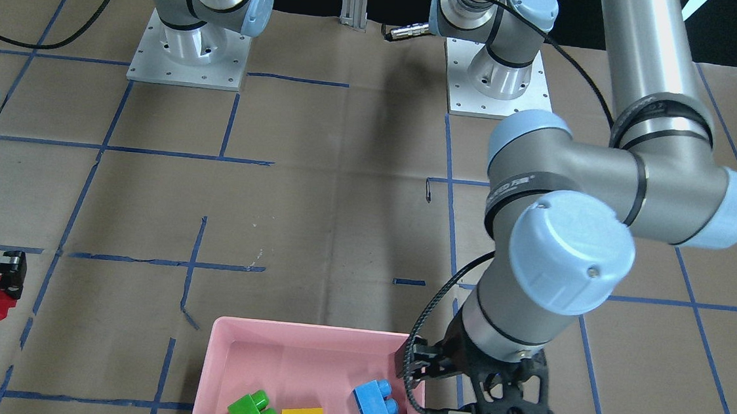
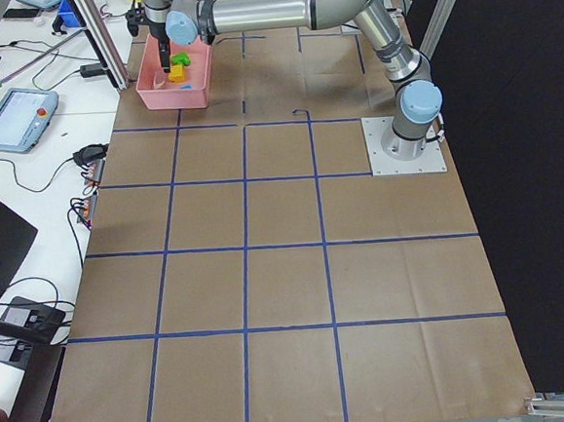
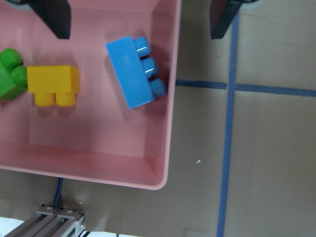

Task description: Put all blocks into box

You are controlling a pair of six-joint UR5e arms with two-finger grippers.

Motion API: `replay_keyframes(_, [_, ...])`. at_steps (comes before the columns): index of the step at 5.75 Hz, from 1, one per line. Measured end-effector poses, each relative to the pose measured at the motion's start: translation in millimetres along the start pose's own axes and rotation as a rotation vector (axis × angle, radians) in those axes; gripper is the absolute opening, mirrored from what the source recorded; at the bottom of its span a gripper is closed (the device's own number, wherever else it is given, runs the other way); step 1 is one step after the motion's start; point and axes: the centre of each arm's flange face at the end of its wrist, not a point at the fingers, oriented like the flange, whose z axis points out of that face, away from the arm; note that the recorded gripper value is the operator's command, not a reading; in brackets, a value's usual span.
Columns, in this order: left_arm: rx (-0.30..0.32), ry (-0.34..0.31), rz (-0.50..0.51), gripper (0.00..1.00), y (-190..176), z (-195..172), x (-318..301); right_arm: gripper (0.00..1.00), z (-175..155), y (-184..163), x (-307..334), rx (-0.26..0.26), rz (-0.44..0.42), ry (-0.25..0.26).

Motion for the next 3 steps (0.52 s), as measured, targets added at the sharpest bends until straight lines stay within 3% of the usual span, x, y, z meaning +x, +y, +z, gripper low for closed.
replay_keyframes(2, [-0.079, -0.009, 0.100, 0.99, 62.6, -69.7, -51.1, 0.05, -70.4, -29.7, -41.5, 0.031, -0.035, -0.029])
replay_keyframes(3, [-0.097, -0.007, 0.134, 0.99, 107.4, -92.4, -59.1, 0.05, -92.5, -45.6, -92.7, 0.070, -0.017, -0.101])
